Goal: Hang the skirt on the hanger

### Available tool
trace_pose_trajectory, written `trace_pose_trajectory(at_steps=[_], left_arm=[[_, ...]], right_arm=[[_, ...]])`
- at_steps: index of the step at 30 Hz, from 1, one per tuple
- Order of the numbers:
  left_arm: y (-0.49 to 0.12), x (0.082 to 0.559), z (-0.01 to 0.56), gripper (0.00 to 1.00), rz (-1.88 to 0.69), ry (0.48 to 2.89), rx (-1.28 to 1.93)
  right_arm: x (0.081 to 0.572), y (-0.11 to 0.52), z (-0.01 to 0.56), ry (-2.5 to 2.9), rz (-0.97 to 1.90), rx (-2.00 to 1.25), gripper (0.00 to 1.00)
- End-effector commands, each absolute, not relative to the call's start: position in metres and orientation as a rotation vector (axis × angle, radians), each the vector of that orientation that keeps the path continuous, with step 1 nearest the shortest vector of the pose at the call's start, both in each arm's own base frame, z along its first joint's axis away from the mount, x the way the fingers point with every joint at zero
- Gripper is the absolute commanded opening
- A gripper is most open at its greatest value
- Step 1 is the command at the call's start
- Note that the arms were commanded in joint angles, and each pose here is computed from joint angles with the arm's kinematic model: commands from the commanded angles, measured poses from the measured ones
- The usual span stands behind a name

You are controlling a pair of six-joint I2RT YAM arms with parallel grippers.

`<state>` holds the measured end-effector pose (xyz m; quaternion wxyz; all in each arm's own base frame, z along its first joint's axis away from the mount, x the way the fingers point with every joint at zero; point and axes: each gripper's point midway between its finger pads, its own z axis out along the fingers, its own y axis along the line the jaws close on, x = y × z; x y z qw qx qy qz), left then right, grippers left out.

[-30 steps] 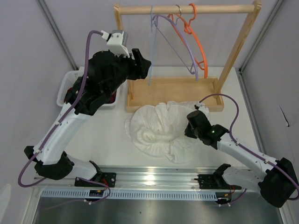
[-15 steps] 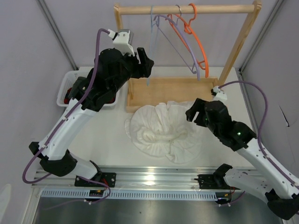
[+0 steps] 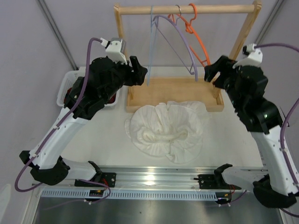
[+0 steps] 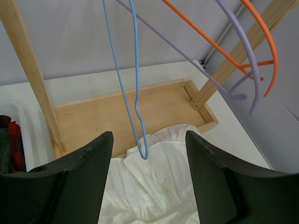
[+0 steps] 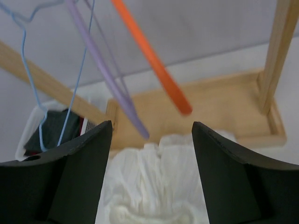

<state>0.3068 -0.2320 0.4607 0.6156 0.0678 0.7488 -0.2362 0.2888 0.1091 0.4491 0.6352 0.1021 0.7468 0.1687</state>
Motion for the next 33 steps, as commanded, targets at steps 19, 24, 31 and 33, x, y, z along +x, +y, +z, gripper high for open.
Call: trace_pose_trajectory(at_steps=[19,24,31,33], left_arm=[[-0.223,0.286,0.460,0.69,-0.607,1.707,0.165],[-0.222,0.287,0.460,0.69,-0.598,1.708,0.170],[-0.223,0.288,0.459,0.69,-0.591,1.718,0.176],[-0.224,0.288,0.459,0.69,-0.592,1.718,0.177]], right_arm=[[0.430,0.121,0.526,1.560,0.418,0.001,0.80],[0.434,0.124,0.520,1.568,0.421,0.000,0.80],[0.441,0.138,0.511,1.587,0.456,-0.033,0.76],[0.442,0.142,0.507,1.597,0.450,-0.042,0.75]])
